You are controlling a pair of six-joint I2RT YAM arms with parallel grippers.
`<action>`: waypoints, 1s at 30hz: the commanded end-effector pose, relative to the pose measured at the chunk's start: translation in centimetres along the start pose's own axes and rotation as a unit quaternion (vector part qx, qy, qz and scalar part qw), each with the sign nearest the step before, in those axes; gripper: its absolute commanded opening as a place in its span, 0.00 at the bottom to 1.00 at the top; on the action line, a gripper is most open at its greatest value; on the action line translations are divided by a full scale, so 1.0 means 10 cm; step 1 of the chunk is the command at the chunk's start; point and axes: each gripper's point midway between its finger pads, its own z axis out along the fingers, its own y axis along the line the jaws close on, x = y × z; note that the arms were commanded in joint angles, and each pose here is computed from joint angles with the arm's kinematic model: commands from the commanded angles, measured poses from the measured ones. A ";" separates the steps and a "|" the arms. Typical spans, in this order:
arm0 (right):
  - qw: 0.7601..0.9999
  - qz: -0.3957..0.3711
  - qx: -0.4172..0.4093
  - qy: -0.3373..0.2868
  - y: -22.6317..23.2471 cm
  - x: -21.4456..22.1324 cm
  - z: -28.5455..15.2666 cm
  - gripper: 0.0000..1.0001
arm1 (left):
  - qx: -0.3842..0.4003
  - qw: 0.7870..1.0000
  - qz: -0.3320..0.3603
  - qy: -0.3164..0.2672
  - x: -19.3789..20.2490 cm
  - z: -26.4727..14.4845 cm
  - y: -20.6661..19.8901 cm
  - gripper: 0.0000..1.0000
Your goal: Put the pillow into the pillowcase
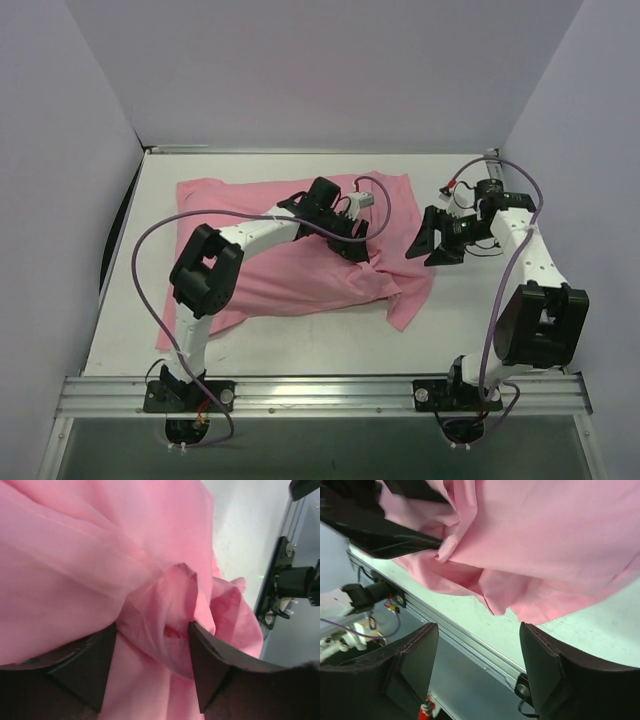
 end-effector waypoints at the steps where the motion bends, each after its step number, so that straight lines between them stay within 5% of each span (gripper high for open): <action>1: 0.997 -0.071 0.030 0.016 0.12 0.17 -0.17 0.67 | 0.015 0.996 0.048 -0.067 -0.54 -0.69 -0.24 0.72; 4: 0.984 -0.157 0.080 0.024 0.07 0.23 -0.08 0.69 | 0.001 0.992 0.073 -0.099 -0.61 -1.31 -0.46 0.97; 7: 0.959 -0.254 0.125 0.002 0.09 0.28 -0.02 0.82 | -0.044 0.994 0.034 -0.094 -0.30 -1.92 -0.27 0.97; 9: 0.941 -0.293 0.168 0.004 0.01 0.30 0.01 0.83 | -0.083 0.994 -0.026 -0.074 0.14 -2.34 0.06 0.97; 11: 0.918 -0.343 0.199 0.020 -0.01 0.36 0.11 0.84 | -0.125 0.990 -0.001 -0.069 0.41 -2.74 0.21 0.97; 12: 0.903 -0.353 0.241 0.027 -0.12 0.34 0.08 0.84 | -0.153 0.985 -0.049 -0.059 0.70 -3.02 0.36 0.97; 13: 0.892 -0.374 0.251 0.037 -0.12 0.37 0.13 0.84 | -0.170 0.984 -0.009 -0.044 0.87 -3.15 0.37 0.97; 15: 0.882 -0.375 0.280 0.055 -0.27 0.43 0.16 0.85 | -0.209 0.976 -0.056 -0.021 1.34 -3.48 0.48 0.97; 19: 0.866 -0.358 0.338 0.085 -0.58 0.47 0.21 0.85 | -0.249 0.965 -0.047 0.065 2.14 -3.72 0.55 0.98; 24: 0.895 -0.320 0.298 0.087 -0.61 0.63 0.51 0.86 | -0.285 0.943 -0.089 0.147 2.92 -3.70 0.69 0.97; 30: 0.902 -0.307 0.287 0.100 -0.70 0.69 0.90 0.88 | -0.316 0.931 -0.093 0.155 3.21 -3.57 0.90 0.97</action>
